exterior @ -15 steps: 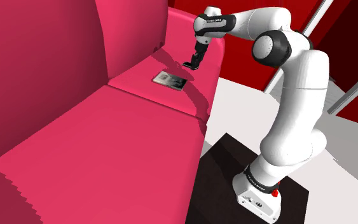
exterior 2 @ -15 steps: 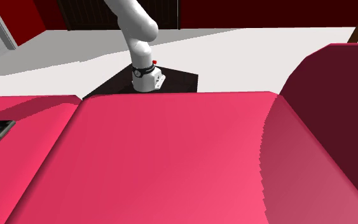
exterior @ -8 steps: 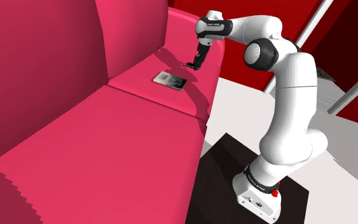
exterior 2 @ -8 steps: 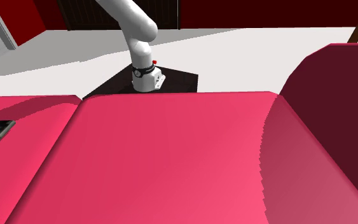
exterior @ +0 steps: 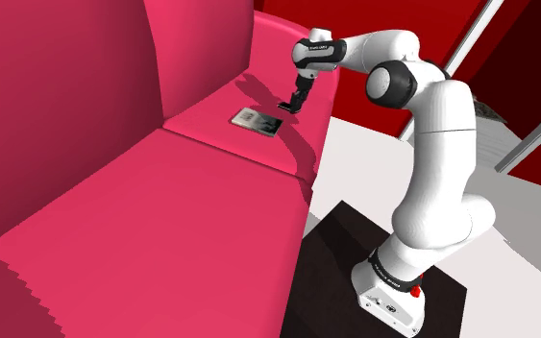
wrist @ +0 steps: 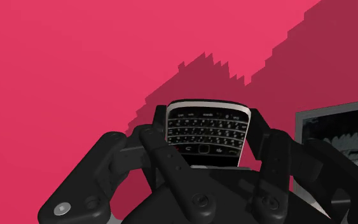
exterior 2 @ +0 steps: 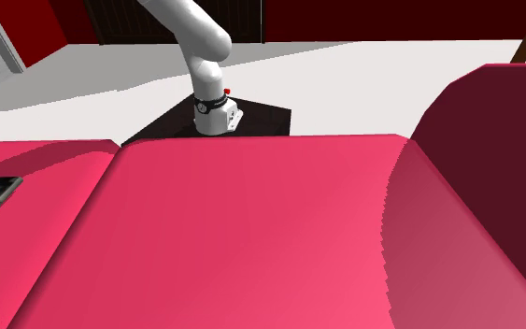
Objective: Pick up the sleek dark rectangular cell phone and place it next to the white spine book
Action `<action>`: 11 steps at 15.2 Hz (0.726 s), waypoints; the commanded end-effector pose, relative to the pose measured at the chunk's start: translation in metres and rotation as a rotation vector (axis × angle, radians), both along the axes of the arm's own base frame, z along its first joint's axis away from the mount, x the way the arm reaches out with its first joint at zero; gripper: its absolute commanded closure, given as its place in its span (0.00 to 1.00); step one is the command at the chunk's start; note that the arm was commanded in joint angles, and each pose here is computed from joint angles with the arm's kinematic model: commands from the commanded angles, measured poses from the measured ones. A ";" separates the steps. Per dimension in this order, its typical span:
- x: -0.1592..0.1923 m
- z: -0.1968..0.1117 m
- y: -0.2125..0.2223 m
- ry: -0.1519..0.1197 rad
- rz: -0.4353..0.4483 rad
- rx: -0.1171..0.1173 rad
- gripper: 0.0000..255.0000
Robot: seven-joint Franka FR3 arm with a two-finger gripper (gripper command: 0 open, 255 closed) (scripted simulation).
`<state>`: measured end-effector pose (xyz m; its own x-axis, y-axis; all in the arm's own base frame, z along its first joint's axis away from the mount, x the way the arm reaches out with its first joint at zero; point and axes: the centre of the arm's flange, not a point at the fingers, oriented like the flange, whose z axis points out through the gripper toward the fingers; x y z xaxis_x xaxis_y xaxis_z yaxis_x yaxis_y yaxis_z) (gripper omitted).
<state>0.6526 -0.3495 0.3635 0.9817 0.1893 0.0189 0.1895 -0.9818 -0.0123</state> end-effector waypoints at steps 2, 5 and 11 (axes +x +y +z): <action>-0.001 -0.016 0.001 0.000 0.000 0.000 1.00; -0.001 -0.016 0.001 0.000 0.000 0.000 1.00; -0.001 -0.016 0.001 0.000 0.000 0.000 0.00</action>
